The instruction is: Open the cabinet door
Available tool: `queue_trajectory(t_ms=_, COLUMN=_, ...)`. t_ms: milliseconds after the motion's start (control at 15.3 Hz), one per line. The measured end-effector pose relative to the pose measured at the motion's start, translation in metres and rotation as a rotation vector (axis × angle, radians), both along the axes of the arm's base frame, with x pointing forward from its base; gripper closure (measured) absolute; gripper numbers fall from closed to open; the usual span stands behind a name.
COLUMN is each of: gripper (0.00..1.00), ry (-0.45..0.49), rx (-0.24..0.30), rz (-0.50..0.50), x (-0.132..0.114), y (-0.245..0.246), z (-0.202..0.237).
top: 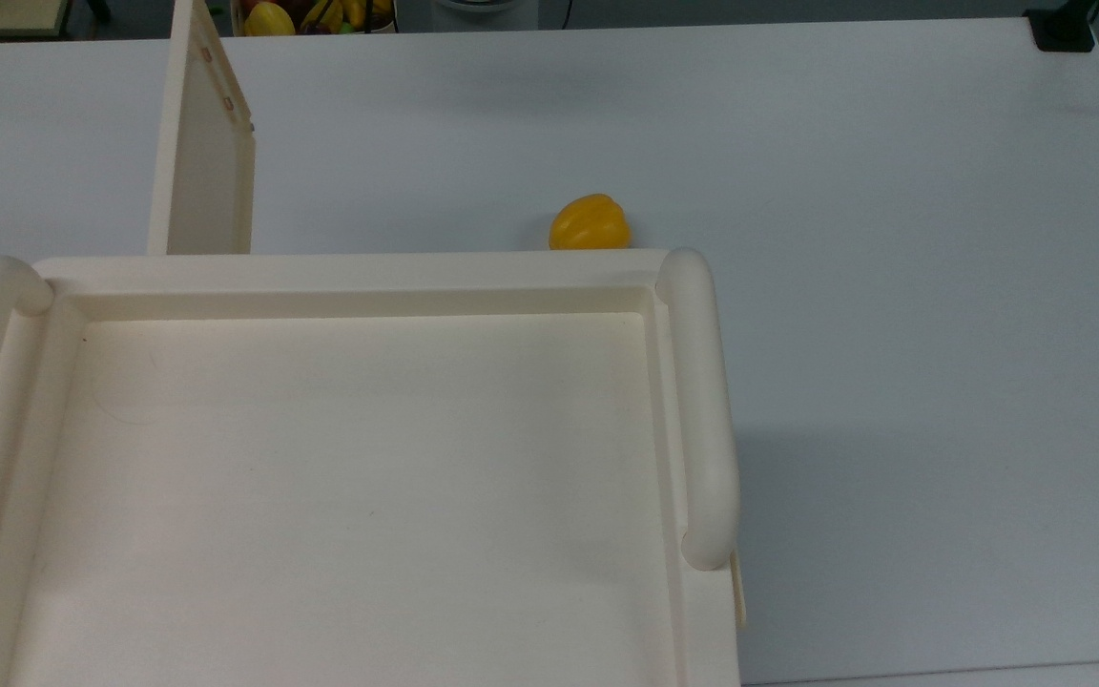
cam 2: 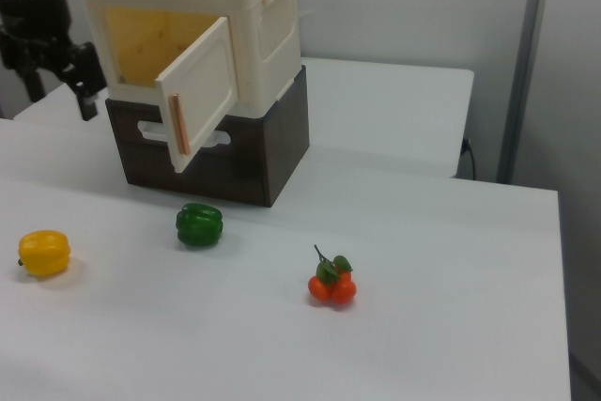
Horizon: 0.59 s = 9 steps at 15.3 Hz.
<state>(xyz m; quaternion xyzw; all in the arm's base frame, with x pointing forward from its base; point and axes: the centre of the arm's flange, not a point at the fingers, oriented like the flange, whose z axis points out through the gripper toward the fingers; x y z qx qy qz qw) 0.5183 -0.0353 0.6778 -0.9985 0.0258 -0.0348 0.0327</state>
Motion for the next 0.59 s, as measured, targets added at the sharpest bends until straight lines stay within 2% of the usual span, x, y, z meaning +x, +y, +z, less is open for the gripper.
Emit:
queue_trajectory(t_ms=196, gripper=0.00, ry=0.008, rx=-0.001, rz=0.058, x=0.006, y=0.031, z=-0.007)
queue_trajectory(t_ms=393, gripper=0.00, ry=-0.051, rx=-0.003, rz=0.073, x=0.022, y=0.042, z=-0.018)
queue_trajectory(t_ms=589, gripper=0.00, ry=-0.061, rx=-0.004, rz=0.079, x=0.036, y=0.048, z=-0.037)
